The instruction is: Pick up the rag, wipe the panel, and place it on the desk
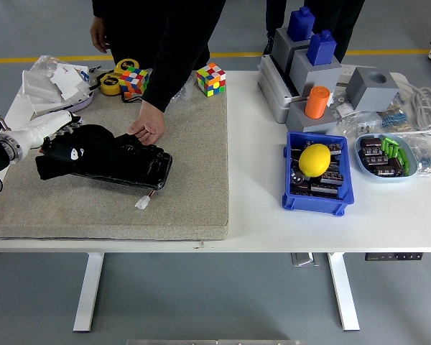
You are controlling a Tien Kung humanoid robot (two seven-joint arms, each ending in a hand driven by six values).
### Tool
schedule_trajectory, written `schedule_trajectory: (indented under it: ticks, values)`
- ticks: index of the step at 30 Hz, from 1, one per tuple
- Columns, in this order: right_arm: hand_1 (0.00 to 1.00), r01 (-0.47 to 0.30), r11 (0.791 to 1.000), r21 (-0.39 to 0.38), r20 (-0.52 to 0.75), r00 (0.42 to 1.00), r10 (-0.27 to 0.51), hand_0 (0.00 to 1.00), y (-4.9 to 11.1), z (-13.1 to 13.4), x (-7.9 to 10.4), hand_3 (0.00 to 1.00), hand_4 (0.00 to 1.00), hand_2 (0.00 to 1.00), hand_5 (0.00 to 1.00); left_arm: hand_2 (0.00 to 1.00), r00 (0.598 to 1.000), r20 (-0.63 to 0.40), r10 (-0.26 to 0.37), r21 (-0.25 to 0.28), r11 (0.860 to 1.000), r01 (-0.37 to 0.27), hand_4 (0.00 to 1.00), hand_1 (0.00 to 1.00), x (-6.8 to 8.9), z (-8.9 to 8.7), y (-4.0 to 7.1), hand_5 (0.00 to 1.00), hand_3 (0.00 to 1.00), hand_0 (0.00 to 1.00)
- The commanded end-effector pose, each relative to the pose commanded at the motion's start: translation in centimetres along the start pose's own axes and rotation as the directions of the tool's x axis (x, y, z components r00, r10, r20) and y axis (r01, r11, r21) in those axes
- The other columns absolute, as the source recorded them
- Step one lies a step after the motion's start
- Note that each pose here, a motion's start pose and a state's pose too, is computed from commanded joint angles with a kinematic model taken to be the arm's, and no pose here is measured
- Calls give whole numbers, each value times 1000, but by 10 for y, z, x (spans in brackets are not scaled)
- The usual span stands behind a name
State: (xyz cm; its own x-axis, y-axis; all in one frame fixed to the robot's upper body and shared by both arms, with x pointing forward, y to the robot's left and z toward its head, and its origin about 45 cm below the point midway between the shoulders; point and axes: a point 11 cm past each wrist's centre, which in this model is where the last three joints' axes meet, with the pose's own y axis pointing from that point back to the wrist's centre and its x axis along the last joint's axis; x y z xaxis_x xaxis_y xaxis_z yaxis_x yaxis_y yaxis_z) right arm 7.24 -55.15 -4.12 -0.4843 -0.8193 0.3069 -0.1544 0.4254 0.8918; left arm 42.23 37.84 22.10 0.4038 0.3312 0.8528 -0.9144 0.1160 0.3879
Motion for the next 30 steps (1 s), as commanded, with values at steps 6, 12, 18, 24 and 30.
schedule_trajectory:
  ticks: [6,12,18,24,30]
  values:
    - [688,0,1000,-4,2,1000,0,726,0,2,0,586,998,681,503,555,999,-2,39,31,999,-39,493,459,16,-15,6,2,570,358]
    - [688,0,1000,-2,4,1000,0,726,0,1,0,586,998,681,503,555,997,1,76,62,995,-76,493,459,33,-29,13,2,569,358]
    - [688,6,1000,0,-1,1000,-6,725,0,1,-3,586,998,681,503,554,997,-8,74,78,994,-73,493,459,31,-35,12,2,569,358]
    - [688,19,1000,8,-9,1000,-19,726,0,0,-8,586,998,681,503,554,999,-31,42,66,997,-40,493,458,14,-29,7,2,569,356]
    - [688,34,999,27,-21,999,-33,726,1,-6,-14,586,998,682,503,554,999,-37,17,49,999,-15,495,459,3,-20,2,2,570,356]
